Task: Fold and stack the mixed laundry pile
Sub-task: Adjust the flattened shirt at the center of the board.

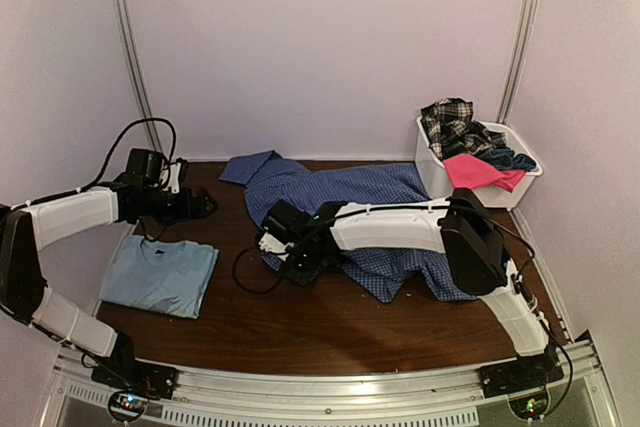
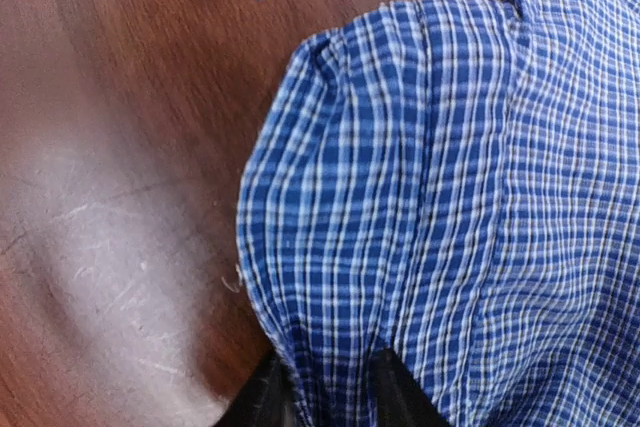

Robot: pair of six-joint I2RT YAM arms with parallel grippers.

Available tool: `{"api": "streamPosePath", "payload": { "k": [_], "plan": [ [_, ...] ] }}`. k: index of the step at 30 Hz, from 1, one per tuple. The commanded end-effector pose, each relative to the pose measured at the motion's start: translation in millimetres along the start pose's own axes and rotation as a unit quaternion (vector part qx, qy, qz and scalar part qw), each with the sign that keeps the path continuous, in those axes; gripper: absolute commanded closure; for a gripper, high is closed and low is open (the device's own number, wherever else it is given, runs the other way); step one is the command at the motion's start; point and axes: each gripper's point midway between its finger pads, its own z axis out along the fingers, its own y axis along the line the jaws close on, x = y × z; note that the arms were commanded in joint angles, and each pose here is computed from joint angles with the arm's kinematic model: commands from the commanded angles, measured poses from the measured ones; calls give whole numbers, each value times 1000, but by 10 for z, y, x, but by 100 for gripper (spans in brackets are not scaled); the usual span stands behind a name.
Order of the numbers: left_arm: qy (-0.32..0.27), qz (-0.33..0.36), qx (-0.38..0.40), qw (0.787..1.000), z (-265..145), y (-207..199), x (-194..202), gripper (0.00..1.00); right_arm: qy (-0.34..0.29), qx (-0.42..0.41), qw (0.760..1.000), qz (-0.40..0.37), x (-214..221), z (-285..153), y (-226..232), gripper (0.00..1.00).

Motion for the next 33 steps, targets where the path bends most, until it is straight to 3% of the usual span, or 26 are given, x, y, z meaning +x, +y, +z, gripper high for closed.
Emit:
{"api": "streamPosePath", "payload": {
  "k": [1, 8, 12, 13, 15, 16, 23, 28, 33],
  "plan": [
    [-45, 16, 14, 999, -59, -62, -203, 2, -44, -23, 998, -33, -121, -382, 163, 59],
    [-68, 40, 25, 997, -155, -132, -275, 2, 22, -4, 999, -25, 229, 31, 92, 56],
    [-103, 70, 27, 992, -312, -157, -280, 2, 29, 13, 999, 3, 320, 27, -83, 66],
    [-110, 74, 28, 991, -331, -157, -265, 2, 28, 15, 999, 6, 329, 9, -124, 71],
    [-125, 90, 37, 987, -377, -195, -257, 2, 26, 7, 1000, 9, 302, -68, -166, 98],
    [-126, 97, 41, 986, -377, -203, -228, 2, 21, -3, 1000, 8, 249, -156, -163, 100],
    [-113, 214, 68, 968, -358, -384, 85, 3, -107, -141, 983, 40, -327, -1076, -89, 100],
    [-161, 295, 112, 935, -455, -803, 284, 3, -136, -212, 964, 90, -287, -1325, -232, 100],
    [-187, 322, 144, 917, -433, -1166, 393, 3, -156, -272, 940, 135, -251, -1486, -323, 100]
  ]
}}
